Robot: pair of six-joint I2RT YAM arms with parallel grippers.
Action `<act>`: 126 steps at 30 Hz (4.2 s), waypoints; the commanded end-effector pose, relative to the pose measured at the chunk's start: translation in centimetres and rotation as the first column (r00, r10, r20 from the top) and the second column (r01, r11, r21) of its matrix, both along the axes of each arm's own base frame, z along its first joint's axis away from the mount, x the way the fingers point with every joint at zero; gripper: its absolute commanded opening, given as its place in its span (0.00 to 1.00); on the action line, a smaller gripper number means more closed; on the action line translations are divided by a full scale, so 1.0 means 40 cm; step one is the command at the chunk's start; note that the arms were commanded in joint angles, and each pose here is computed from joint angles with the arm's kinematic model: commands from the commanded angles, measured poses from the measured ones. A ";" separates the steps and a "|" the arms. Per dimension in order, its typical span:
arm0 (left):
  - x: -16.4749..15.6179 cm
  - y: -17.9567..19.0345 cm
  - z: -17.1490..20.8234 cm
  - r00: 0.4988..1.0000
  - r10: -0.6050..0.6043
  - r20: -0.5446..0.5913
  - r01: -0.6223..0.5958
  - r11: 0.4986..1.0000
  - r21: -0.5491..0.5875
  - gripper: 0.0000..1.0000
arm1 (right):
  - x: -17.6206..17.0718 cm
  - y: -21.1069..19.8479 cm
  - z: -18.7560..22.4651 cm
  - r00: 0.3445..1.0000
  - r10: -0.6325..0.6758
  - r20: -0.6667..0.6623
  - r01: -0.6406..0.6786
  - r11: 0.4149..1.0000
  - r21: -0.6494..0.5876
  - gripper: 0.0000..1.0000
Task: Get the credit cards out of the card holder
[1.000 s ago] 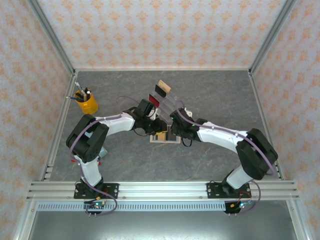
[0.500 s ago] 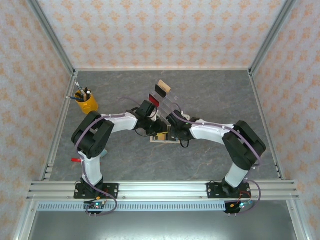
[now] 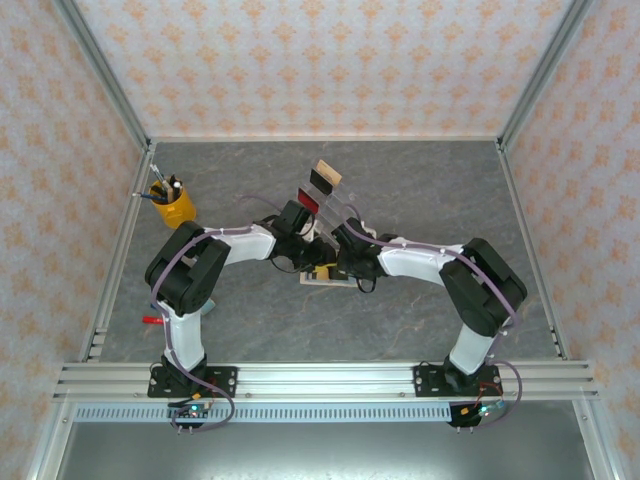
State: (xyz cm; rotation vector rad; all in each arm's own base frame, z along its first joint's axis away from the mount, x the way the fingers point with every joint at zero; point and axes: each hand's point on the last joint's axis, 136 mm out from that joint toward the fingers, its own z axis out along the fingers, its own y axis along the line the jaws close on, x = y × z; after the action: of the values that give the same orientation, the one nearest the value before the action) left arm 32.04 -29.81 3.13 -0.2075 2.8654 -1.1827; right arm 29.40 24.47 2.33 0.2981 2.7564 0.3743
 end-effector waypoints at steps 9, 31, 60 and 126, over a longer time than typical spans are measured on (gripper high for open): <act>-0.002 0.022 -0.012 1.000 0.013 -0.027 -0.013 1.000 -0.028 0.24 | -0.044 -0.062 -0.066 0.995 -0.030 -0.093 0.019 0.993 -0.115 0.15; -0.034 0.106 0.026 1.000 0.005 0.018 -0.005 1.000 0.024 0.00 | -0.023 -0.130 -0.004 0.994 -0.107 -0.008 0.103 0.968 -0.227 0.13; 0.062 0.206 0.459 0.942 0.283 0.178 -0.187 0.887 -0.423 0.00 | 0.063 0.217 0.483 0.946 -0.009 0.325 -0.253 0.606 0.754 0.60; -0.066 0.510 0.286 0.891 0.336 0.305 -0.423 0.858 0.292 1.00 | 0.510 0.169 0.364 0.529 0.717 0.453 -0.514 0.696 -0.501 0.00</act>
State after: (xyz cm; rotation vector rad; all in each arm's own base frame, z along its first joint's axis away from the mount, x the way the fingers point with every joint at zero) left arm 29.25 -10.08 14.39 -0.5536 2.5923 -0.6129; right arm 49.41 31.39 17.13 -0.7918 2.0707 0.1746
